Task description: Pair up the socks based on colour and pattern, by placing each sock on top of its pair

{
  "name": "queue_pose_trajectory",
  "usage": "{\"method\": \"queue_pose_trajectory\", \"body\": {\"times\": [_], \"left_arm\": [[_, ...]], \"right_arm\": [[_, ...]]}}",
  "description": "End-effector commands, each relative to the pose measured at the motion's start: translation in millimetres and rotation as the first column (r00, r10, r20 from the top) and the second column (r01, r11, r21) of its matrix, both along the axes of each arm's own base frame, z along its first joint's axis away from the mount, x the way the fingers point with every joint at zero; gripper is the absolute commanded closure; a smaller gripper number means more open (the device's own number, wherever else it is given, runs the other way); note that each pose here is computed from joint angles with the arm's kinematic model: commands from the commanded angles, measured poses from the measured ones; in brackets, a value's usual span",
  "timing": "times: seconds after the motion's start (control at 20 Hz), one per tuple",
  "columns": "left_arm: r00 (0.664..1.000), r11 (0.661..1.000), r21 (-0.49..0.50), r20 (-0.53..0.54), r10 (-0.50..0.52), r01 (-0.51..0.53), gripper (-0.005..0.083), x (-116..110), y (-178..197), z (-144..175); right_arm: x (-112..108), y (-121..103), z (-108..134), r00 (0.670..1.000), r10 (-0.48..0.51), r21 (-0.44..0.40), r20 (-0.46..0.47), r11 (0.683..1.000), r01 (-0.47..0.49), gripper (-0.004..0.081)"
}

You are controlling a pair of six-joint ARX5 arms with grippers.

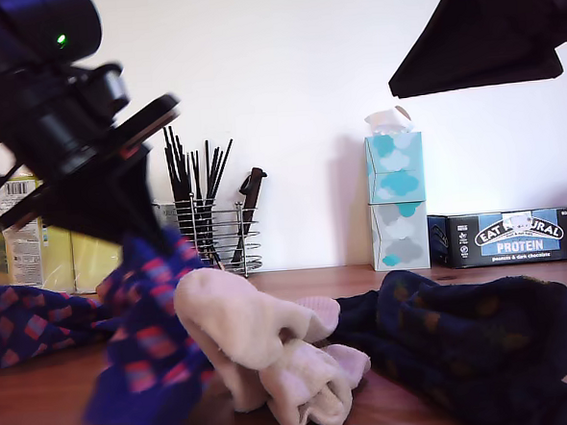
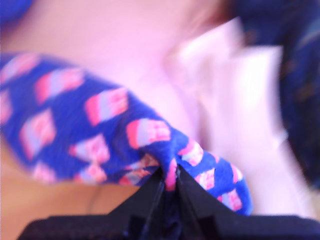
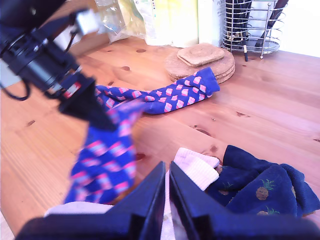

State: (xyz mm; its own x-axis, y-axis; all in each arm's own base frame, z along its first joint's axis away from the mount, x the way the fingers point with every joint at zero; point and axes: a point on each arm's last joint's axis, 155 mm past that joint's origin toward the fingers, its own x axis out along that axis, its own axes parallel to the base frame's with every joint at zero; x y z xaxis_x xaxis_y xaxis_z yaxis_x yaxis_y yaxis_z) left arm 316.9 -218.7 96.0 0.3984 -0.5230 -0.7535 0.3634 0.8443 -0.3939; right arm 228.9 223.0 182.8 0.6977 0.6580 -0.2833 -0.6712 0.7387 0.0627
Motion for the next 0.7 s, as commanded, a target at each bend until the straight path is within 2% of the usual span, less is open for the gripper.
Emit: {"method": "queue_pose_trajectory", "body": {"times": [0.0, 0.15, 0.3, 0.4, 0.45, 0.55, 0.6, 0.65], "left_arm": [[0.996, 1.000, -0.006, 0.090, -0.021, 0.021, 0.0794, 16.2, -3.6, 7.9], [0.937, 0.989, 0.087, 0.319, -0.141, 0.119, 0.0794, 42.5, -6.9, 27.5], [0.896, 0.987, 0.107, 0.416, -0.156, 0.122, 0.0792, 63.9, -6.3, 35.3], [0.883, 0.987, 0.106, 0.442, -0.156, 0.122, 0.0783, 71.7, -8.6, 34.5], [0.877, 0.984, 0.121, 0.449, -0.173, 0.132, 0.0724, 73.6, -9.5, 31.2], [0.869, 0.977, 0.149, 0.452, -0.203, 0.150, 0.0438, 75.0, -10.2, 24.7], [0.847, 0.966, 0.192, 0.471, -0.248, 0.176, 0.0321, 75.1, -10.1, 24.1], [0.835, 0.959, 0.224, 0.481, -0.265, 0.175, 0.0299, 76.9, -7.5, 25.0]], "right_arm": [[-1.4, -1.4, -8.9, 1.000, 0.000, -0.009, -0.014, 1.000, 0.000, 0.0783], [-1.4, -1.4, -8.9, 1.000, 0.000, -0.008, -0.014, 1.000, 0.000, 0.0783], [-1.5, -1.3, -8.9, 1.000, 0.001, -0.008, -0.014, 1.000, -0.001, 0.0783], [-1.5, -1.2, -8.7, 1.000, 0.001, -0.007, -0.014, 1.000, -0.001, 0.0783], [-1.7, -1.0, -8.7, 1.000, 0.002, -0.007, -0.014, 1.000, -0.003, 0.0783], [-2.5, -0.2, -8.8, 1.000, 0.008, -0.005, -0.016, 1.000, -0.008, 0.0783], [-2.5, -0.2, -8.8, 1.000, 0.007, -0.005, -0.016, 1.000, -0.008, 0.0783], [-2.6, -0.2, -8.8, 1.000, 0.007, -0.004, -0.018, 1.000, -0.007, 0.0783]]}}
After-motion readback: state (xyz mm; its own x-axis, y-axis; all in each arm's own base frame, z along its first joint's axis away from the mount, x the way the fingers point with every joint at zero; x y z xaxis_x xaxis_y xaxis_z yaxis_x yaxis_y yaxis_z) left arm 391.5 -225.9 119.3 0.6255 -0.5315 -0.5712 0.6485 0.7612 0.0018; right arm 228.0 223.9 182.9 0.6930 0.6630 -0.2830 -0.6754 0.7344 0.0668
